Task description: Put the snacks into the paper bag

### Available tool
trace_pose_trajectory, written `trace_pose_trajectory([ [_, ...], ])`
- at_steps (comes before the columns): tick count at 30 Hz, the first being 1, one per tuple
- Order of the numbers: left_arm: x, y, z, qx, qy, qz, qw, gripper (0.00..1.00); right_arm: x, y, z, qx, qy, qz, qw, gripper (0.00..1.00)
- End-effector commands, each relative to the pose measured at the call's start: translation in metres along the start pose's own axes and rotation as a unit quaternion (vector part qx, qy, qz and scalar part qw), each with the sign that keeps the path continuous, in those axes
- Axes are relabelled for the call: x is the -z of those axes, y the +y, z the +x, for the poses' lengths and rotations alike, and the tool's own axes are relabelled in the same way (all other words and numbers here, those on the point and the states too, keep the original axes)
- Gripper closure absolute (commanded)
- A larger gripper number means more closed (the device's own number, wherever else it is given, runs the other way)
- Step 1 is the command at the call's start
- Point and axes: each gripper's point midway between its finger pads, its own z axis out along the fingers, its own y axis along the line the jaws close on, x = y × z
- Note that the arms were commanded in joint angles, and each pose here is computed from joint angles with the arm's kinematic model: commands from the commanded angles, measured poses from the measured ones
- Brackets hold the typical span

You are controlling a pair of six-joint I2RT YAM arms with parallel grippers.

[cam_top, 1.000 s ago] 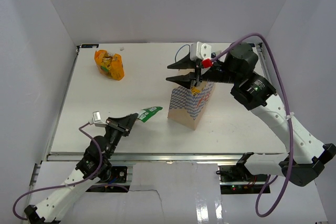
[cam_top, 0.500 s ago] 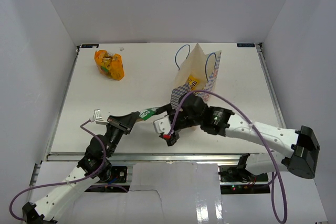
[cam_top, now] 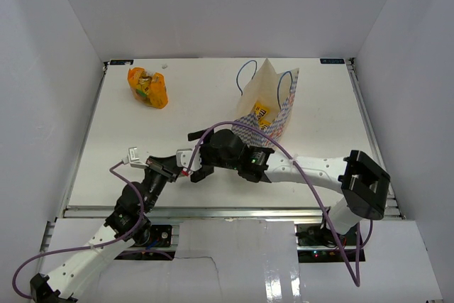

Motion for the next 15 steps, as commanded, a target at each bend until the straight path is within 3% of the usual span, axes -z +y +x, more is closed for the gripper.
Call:
trace_pose_trajectory([
  [1, 0.001, -0.001, 0.004, 0.006, 0.006, 0.022, 1.0, 1.0, -0.005, -0.023, -0.023, -0.017, -0.036, 0.036, 0.999, 0.0],
  [2, 0.002, -0.002, 0.005, 0.008, 0.007, 0.023, 1.0, 1.0, -0.006, -0.021, -0.02, -0.027, -0.035, 0.032, 0.999, 0.0],
  [5, 0.002, -0.005, 0.004, 0.011, 0.007, 0.028, 1.0, 1.0, -0.011, -0.008, -0.022, -0.037, -0.052, -0.006, 0.998, 0.12],
  [7, 0.003, -0.006, 0.004, 0.012, 0.008, 0.031, 0.999, 1.0, -0.015, -0.004, -0.023, -0.041, -0.063, -0.032, 0.997, 0.44],
  [8, 0.003, -0.007, 0.004, 0.011, 0.008, 0.032, 0.999, 1.0, -0.017, -0.003, -0.02, -0.044, -0.063, -0.045, 0.996, 0.66],
  [11, 0.003, -0.007, 0.003, 0.01, 0.006, 0.032, 0.999, 1.0, -0.017, -0.005, -0.014, -0.041, -0.058, -0.053, 0.996, 0.92],
  [15, 0.004, -0.017, -0.003, 0.01, -0.002, 0.041, 0.999, 1.0, -0.011, -0.013, -0.008, -0.041, -0.056, -0.053, 0.996, 0.92],
])
